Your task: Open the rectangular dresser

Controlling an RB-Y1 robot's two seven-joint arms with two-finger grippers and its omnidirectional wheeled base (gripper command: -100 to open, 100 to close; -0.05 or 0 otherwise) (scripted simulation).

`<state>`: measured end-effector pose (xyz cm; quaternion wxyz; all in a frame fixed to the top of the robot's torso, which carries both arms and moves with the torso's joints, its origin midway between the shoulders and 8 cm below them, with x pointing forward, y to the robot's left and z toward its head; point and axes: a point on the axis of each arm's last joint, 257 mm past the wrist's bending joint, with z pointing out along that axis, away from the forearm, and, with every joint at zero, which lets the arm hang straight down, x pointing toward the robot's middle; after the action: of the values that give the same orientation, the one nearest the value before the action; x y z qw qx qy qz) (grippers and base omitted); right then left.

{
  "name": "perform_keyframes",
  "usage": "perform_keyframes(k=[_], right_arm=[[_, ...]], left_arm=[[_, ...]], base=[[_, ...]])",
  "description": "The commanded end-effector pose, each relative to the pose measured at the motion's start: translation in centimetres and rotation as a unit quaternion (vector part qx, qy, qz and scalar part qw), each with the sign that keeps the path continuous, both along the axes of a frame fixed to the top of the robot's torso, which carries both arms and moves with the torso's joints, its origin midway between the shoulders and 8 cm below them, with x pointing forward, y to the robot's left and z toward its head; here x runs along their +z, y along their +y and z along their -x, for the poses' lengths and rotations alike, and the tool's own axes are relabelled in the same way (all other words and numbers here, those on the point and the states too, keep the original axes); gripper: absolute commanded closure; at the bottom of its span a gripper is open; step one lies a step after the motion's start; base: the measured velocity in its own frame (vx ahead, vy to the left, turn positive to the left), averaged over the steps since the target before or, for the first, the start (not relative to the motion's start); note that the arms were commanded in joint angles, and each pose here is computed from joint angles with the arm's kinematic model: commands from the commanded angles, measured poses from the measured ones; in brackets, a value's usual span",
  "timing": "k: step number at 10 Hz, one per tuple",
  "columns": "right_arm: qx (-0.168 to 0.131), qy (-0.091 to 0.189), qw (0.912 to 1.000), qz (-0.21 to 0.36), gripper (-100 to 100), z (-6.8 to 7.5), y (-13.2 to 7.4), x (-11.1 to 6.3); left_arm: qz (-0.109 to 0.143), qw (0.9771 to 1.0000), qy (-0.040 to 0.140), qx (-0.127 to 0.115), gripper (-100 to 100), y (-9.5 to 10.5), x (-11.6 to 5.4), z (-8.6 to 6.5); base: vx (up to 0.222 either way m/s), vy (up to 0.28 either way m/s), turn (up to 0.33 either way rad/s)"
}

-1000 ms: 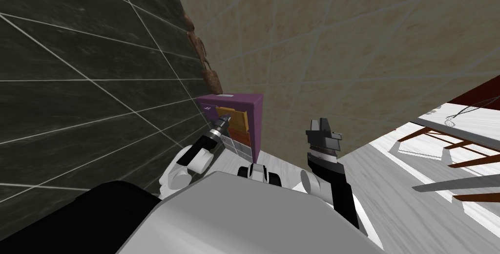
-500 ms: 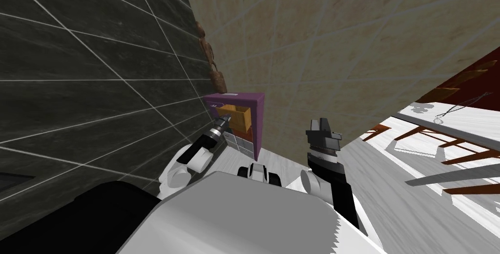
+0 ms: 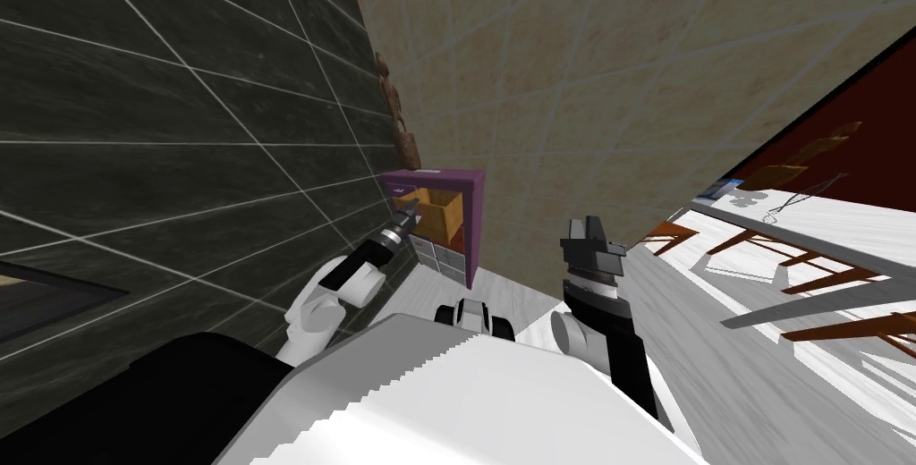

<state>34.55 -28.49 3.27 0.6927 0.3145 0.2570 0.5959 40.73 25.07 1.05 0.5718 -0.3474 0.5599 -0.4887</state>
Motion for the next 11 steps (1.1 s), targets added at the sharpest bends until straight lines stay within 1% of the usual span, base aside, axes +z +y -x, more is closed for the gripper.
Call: perform_keyframes(k=[1, 5, 6, 7, 11], right_arm=[[0.000, 0.000, 1.0000, 0.000, 0, 0.0, 0.0, 0.0], [0.000, 0.000, 1.0000, 0.000, 0, 0.0, 0.0, 0.0], [0.000, 0.000, 1.0000, 0.000, 0, 0.0, 0.0, 0.0], [0.000, 0.000, 1.0000, 0.000, 0, 0.0, 0.0, 0.0], [0.000, 0.000, 1.0000, 0.000, 0, 0.0, 0.0, 0.0]], left_arm=[[0.000, 1.0000, -0.002, 0.003, -100, 0.9, 1.6, -0.6], [0.000, 0.9999, -0.005, 0.011, -100, 2.4, 4.3, -1.3], [0.000, 1.0000, 0.002, 0.010, -100, 2.1, 3.3, -1.2], [0.001, 0.9999, 0.004, 0.011, 0, 2.2, 3.2, -1.3], [0.002, 0.9999, 0.007, 0.012, 0, 2.3, 3.0, -1.3]], base=[[-0.010, -0.040, -0.039], [-0.032, -0.034, -0.028], [-0.016, -0.010, -0.007], [0.000, 0.000, 0.000], [0.000, 0.000, 0.000]])
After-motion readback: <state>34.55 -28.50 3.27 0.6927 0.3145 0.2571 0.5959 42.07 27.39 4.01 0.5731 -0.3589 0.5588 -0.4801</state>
